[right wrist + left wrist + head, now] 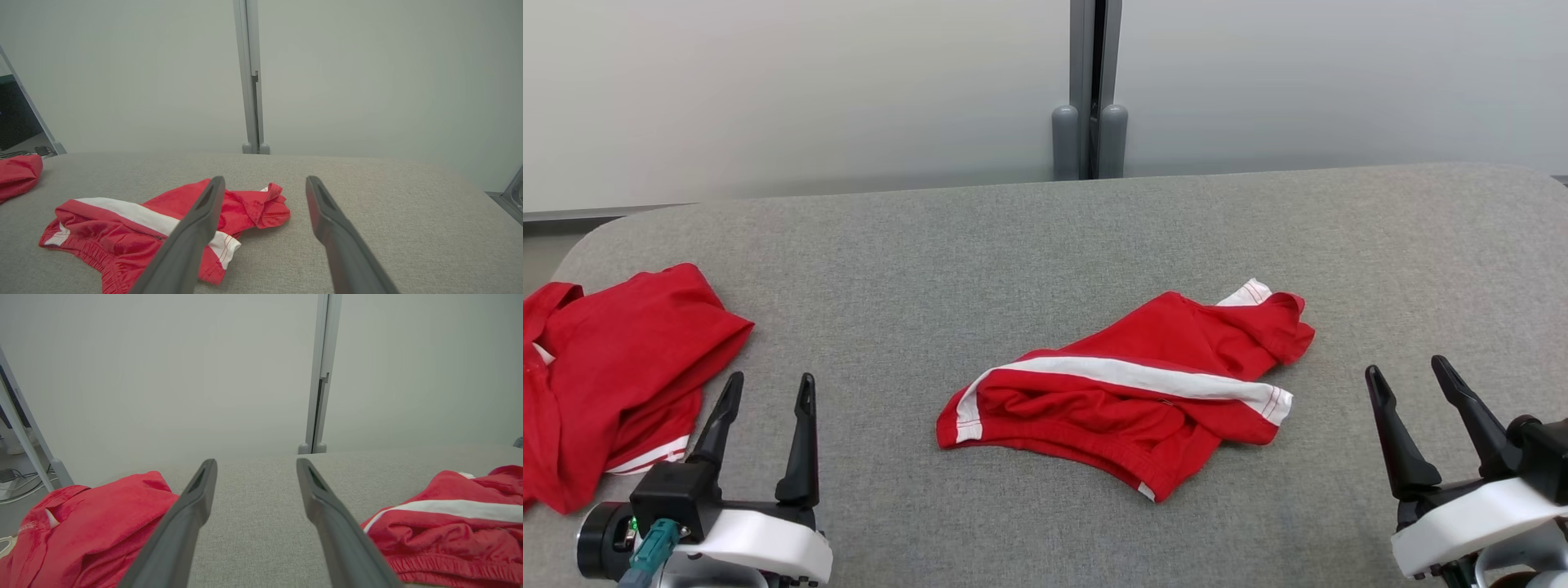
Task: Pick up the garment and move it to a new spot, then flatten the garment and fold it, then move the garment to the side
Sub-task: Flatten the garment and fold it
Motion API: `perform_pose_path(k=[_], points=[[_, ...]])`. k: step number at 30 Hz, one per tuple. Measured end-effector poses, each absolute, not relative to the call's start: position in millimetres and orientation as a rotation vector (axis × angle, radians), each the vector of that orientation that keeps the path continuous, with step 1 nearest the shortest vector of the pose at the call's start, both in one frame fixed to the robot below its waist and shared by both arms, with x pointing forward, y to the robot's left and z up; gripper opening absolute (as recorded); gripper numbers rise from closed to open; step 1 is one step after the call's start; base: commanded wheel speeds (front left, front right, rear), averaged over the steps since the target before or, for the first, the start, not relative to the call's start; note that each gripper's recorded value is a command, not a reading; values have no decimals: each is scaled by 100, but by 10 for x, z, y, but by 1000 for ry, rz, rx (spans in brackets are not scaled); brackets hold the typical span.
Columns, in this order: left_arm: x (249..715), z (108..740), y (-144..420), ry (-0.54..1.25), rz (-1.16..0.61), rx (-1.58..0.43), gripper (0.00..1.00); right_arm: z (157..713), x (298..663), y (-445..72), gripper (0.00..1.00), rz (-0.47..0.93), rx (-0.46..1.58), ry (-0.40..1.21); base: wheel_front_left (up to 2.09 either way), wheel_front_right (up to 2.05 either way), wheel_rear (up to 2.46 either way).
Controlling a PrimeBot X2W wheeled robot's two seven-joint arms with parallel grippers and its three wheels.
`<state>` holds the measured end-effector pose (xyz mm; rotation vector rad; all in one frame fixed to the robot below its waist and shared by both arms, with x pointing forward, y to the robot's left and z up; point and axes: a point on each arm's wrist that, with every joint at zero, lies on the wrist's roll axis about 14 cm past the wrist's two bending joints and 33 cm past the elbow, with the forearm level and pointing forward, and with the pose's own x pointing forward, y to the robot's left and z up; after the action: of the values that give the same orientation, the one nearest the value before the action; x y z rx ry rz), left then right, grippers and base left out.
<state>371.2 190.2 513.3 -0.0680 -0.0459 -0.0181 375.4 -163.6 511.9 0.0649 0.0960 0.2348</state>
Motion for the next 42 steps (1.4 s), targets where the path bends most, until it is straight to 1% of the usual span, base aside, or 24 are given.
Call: perform_pose_path(k=[17,21,26,29,36,42], points=[[3692,5064,1813,0,-46,-61,100,5097,3767,-1621,100,235,76,102,0,0,0],[3718,5016,1646,37,-110,-63,100,5066,3789,-1615,100,236,85,112,0,0,0],[3776,4819,1167,145,-272,-86,100,5006,3865,-1573,100,249,93,129,0,0,0],[3722,4465,830,289,-376,-117,100,4921,3893,-1545,100,256,98,153,0,0,0],[3786,4100,612,416,-439,-128,100,4807,3948,-1633,100,232,106,179,0,0,0],[3887,3862,665,485,-410,-123,100,4748,3973,-1699,100,211,110,191,0,0,0]])
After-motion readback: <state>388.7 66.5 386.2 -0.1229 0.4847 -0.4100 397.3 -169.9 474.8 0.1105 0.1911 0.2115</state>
